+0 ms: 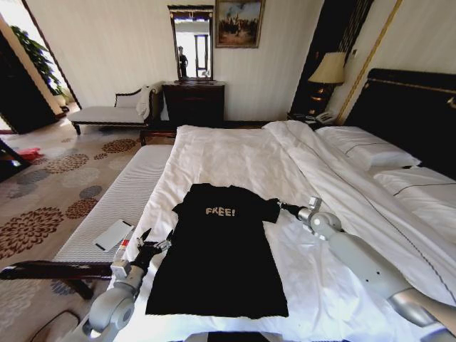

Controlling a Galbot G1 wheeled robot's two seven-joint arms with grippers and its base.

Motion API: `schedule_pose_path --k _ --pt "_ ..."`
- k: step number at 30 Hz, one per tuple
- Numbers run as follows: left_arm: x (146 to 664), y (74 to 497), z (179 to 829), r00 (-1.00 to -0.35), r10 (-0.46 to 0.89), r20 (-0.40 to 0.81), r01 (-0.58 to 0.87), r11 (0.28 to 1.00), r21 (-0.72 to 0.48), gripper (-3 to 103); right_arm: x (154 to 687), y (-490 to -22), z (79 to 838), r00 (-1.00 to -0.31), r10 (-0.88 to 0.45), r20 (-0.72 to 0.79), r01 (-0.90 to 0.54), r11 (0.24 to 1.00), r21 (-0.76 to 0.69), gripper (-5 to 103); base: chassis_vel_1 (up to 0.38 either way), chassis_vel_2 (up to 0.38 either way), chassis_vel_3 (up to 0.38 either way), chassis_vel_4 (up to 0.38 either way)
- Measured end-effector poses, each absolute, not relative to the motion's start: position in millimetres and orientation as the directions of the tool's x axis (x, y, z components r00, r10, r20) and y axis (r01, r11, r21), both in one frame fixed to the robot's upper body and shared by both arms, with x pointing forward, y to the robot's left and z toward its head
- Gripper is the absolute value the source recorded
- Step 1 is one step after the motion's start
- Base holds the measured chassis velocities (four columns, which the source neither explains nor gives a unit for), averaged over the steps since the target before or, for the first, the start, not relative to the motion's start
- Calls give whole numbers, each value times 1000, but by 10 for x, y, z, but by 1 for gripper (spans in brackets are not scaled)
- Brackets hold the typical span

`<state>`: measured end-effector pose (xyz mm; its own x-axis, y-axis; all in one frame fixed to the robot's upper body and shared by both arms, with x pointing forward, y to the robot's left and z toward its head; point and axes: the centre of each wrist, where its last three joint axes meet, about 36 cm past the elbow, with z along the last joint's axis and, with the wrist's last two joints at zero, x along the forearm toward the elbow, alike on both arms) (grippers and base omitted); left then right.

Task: Fold the clothes on the bed.

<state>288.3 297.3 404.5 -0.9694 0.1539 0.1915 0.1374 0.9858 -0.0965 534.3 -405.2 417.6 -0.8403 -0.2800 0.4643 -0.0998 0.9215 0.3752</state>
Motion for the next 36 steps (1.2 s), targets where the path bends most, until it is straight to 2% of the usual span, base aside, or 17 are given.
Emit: schedule_pose_path --k 7,15,20,36 --pt "2858 2955 4063 -970 155 188 139 985 -98 100 5324 -3785 4446 -838 -323 440 -146 910 389 0 0 0 0 0" --pt "2754 2918 4057 -968 164 189 149 985 -92 100 5421 -3079 4551 -793 -428 434 -235 872 430 0 0 0 0 0" --pt "2720 2913 4065 -967 169 189 153 984 -93 100 5548 -2858 4475 -774 -444 452 -243 867 435 0 0 0 0 0" --pt "2732 2945 4061 -968 165 190 149 984 -93 100 5702 -2619 4246 -752 -442 489 -229 871 436 0 0 0 0 0"
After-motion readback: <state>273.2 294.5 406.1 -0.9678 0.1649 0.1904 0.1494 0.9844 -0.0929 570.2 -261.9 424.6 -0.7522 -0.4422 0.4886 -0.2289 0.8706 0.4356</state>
